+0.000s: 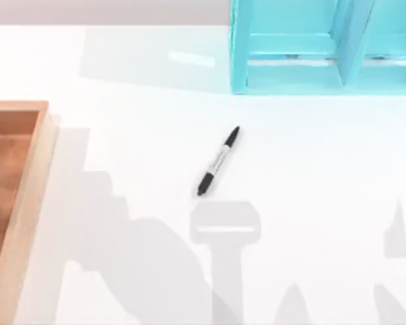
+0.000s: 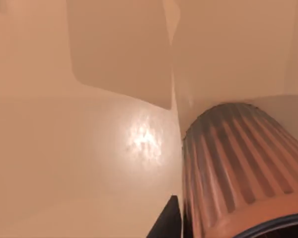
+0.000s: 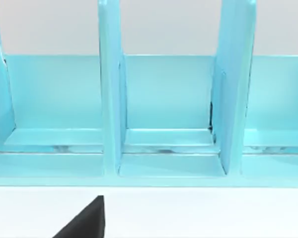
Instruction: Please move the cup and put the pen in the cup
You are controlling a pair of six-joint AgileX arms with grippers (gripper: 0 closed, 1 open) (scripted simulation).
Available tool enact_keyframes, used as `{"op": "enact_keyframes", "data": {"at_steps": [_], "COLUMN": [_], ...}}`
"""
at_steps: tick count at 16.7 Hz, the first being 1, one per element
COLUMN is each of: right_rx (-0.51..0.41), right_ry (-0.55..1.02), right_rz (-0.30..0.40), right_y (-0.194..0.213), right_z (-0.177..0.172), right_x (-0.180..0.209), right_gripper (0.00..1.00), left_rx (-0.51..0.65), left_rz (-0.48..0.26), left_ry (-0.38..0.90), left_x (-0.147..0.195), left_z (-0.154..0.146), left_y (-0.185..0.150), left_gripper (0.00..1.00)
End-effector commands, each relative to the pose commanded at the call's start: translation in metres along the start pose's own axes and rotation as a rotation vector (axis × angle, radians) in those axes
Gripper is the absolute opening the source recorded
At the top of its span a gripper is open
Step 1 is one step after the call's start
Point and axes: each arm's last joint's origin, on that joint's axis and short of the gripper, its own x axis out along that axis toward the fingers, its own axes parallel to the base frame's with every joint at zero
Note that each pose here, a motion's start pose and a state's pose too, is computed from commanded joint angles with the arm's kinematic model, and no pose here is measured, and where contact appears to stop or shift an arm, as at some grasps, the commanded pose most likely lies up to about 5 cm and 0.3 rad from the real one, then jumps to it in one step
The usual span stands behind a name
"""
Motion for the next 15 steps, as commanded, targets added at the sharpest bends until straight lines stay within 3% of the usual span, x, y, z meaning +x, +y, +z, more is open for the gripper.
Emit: {"op": "enact_keyframes", "data": {"at_steps": [7, 10, 15], "right_rx": [0.000, 0.000, 0.000], "right_ry": [0.000, 0.000, 0.000], "right_rz": [0.000, 0.000, 0.000], "right_y": [0.000, 0.000, 0.000], "right_z": [0.000, 0.000, 0.000], "right_x": [0.000, 0.000, 0.000], "right_gripper": [1.00, 1.00, 1.00], "left_rx": [-0.137, -0.133, -0.029], "left_rz": [0.026, 0.009, -0.006], "left_ry": [-0.140, -0.130, -0.018], "left_x": [-0.065, -0.095, -0.136], "left_z": [0.032, 0.034, 0.011], "left_y": [-0.015, -0.051, -0.128], "left_gripper": [0.00, 0.00, 0.00]}}
